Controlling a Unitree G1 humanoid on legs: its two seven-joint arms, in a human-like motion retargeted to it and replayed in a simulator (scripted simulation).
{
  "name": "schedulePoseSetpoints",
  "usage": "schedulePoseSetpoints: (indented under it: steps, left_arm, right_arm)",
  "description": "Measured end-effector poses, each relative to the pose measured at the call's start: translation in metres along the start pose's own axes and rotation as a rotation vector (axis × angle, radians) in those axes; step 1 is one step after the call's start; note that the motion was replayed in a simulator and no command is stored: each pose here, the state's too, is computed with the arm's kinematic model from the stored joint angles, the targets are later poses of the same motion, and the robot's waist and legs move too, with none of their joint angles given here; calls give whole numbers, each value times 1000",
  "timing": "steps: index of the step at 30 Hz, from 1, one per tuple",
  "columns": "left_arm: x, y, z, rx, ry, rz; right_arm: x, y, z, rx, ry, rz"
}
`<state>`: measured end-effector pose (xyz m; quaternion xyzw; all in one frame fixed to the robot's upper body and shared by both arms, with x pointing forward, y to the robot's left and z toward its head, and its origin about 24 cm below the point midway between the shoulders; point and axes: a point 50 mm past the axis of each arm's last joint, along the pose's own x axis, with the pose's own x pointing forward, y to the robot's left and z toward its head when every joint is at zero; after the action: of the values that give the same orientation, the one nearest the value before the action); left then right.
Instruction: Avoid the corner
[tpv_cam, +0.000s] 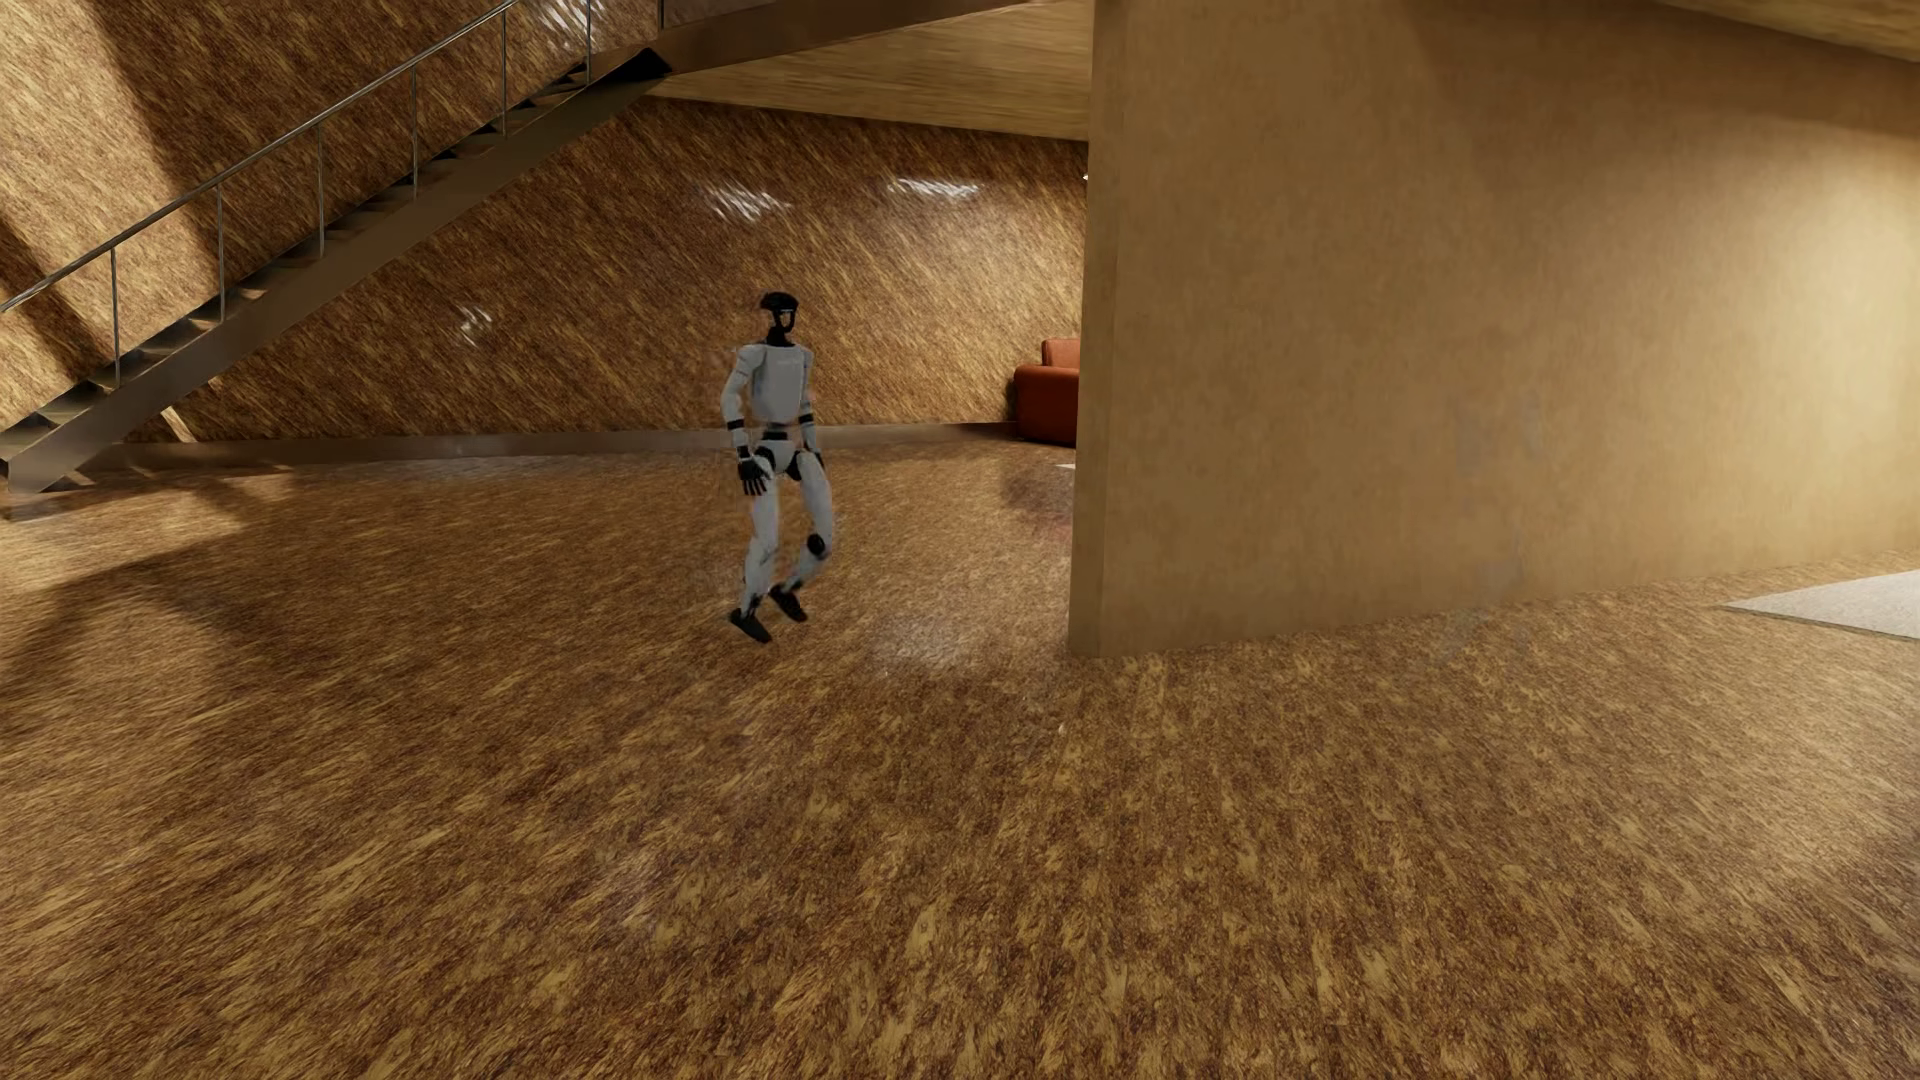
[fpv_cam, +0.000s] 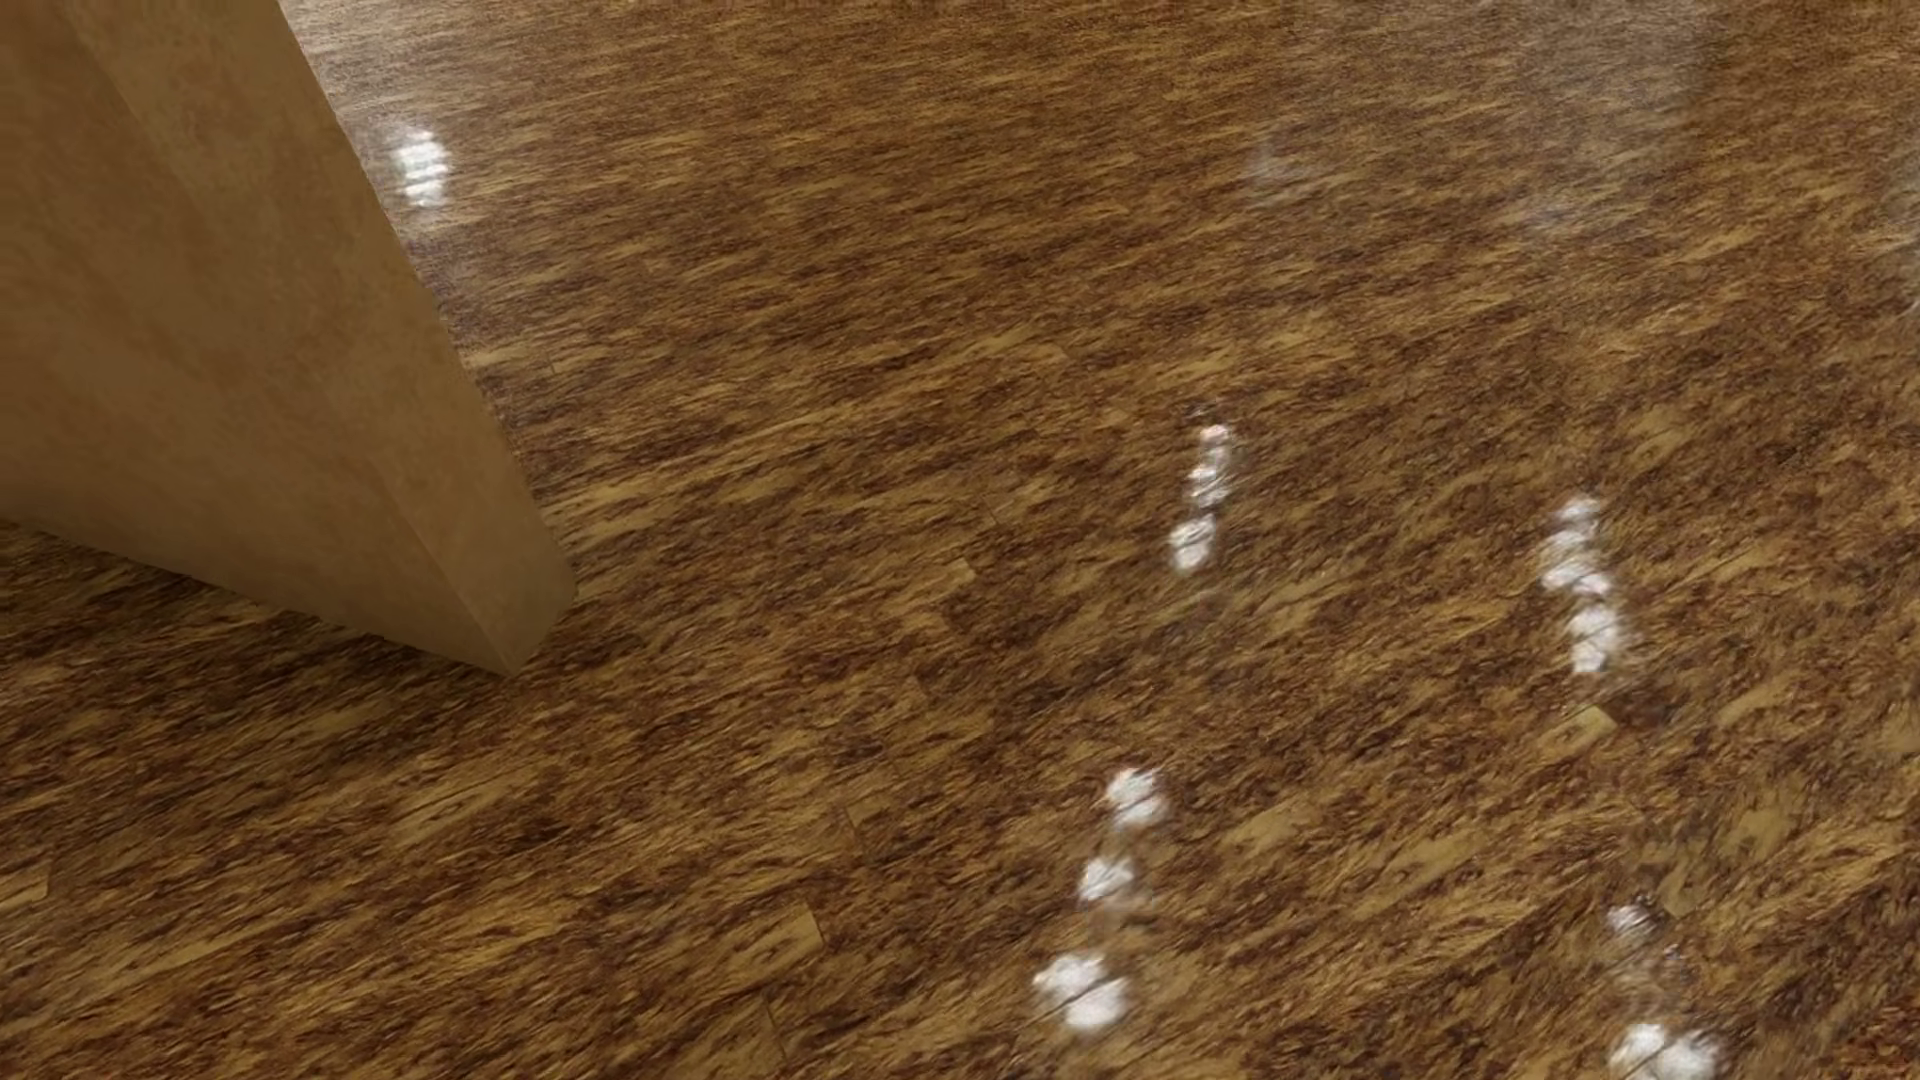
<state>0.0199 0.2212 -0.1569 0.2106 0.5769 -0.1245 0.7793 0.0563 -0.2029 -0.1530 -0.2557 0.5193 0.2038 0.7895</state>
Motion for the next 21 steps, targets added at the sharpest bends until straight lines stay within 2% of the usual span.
schedulePoseSetpoints:
  steps: [4,7,10,12,13,14,15,16,21]
  left_arm:
    - [-5,-3,-15,-21,42,0]
    - [-7,-9,-29,-20,94,-16]
    - [-10,-14,-49,-17,187,-31]
    - [-7,-12,-36,-43,133,-17]
    - [-4,-9,-22,-43,85,-11]
    - [-2,-6,-9,-34,29,-4]
    - [-2,0,1,-43,-14,14]
    - [0,8,18,-42,-79,34]
    - [-1,48,74,-52,-269,140]
  right_arm:
    - [1,-46,52,-4,-186,-122]
    - [-1,-60,64,39,-230,-171]
    - [4,-27,21,110,-68,-104]
    - [5,-7,6,61,-1,-37]
    - [5,-1,-1,103,29,-33]
    - [0,8,-4,68,19,-1]
    - [-1,18,-20,128,91,5]
    - [-5,27,-26,69,103,46]
    - [-18,46,-51,53,170,99]
